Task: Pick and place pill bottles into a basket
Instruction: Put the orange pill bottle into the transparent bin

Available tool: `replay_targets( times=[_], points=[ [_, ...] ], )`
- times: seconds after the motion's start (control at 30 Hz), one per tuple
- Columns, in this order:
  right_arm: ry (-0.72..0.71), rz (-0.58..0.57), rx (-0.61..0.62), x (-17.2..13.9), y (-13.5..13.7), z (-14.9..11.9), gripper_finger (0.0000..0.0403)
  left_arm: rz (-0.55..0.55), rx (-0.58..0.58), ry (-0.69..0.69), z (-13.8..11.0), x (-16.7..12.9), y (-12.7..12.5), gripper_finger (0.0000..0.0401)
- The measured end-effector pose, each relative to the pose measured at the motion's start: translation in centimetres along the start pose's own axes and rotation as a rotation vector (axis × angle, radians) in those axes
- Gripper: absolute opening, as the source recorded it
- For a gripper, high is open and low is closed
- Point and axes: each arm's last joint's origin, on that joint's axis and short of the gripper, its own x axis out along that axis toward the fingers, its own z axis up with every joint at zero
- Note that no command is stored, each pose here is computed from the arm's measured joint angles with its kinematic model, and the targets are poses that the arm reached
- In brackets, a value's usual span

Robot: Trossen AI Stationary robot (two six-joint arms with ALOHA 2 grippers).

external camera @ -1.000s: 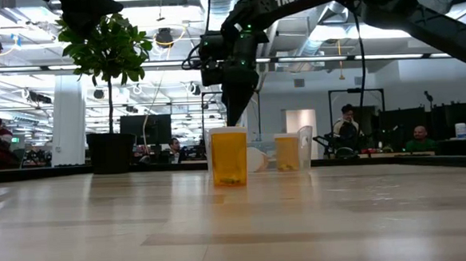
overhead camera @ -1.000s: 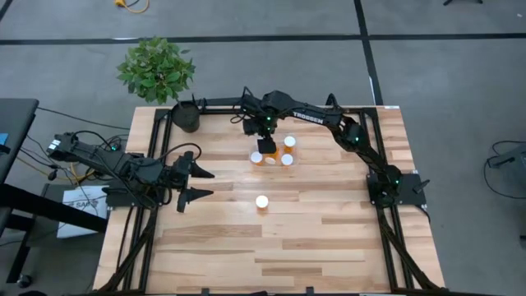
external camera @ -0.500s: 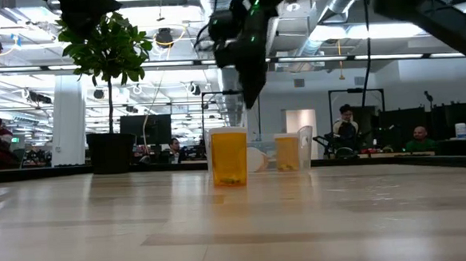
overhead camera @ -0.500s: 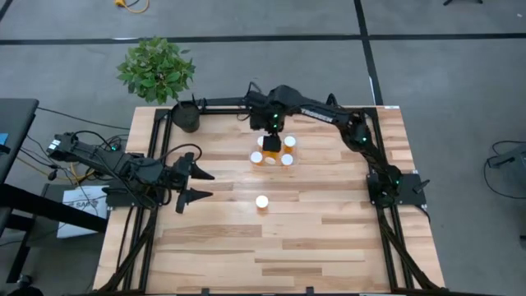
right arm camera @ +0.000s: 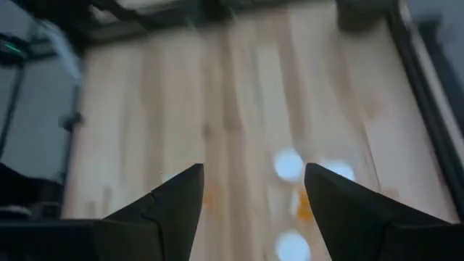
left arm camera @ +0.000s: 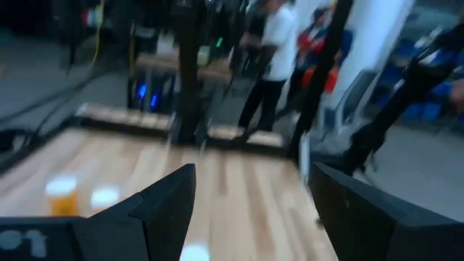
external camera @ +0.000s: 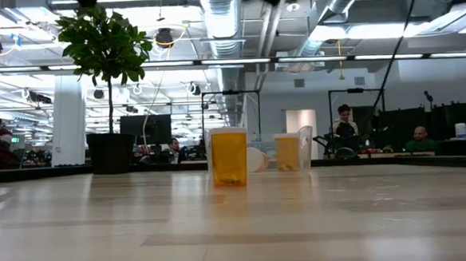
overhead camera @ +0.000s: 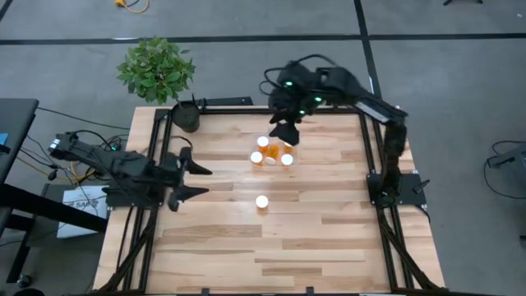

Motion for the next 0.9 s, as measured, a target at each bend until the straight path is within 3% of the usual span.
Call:
replay_targets(
  times=[0.2, 0.33, 0.43, 0.57, 0.77, 0.9],
  points=[
    [-0.083, 0.041, -0.057, -2.8, 4.4, -0.6, 0.0234, -0.040, 0.001, -0.088, 1.0, -1.4, -0.1, 0.0259],
    [-0.083, -0.015, -0.040, -3.3, 6.4, -2.7, 0.0234, -0.053, -0.061, -0.126, 1.4, -1.3, -0.2, 0.0259],
    [-0.150, -0.054, -0.017, -3.2, 7.4, -5.1, 0.0234, -0.065, -0.140, -0.153, 1.6, -0.8, -0.5, 0.0259],
    [-0.297, -0.003, 0.036, -2.8, 8.5, -9.5, 0.0234, -0.060, -0.159, -0.134, 1.3, 0.2, -0.7, 0.0259],
    [-0.421, 0.123, 0.149, -1.4, 9.4, -16.0, 0.0234, -0.069, -0.102, -0.041, -0.1, 2.1, -1.0, 0.0259],
    [-0.473, 0.196, 0.182, -0.2, 9.9, -18.7, 0.0234, -0.069, -0.063, 0.016, -1.0, 3.2, -1.2, 0.0259]
  ],
)
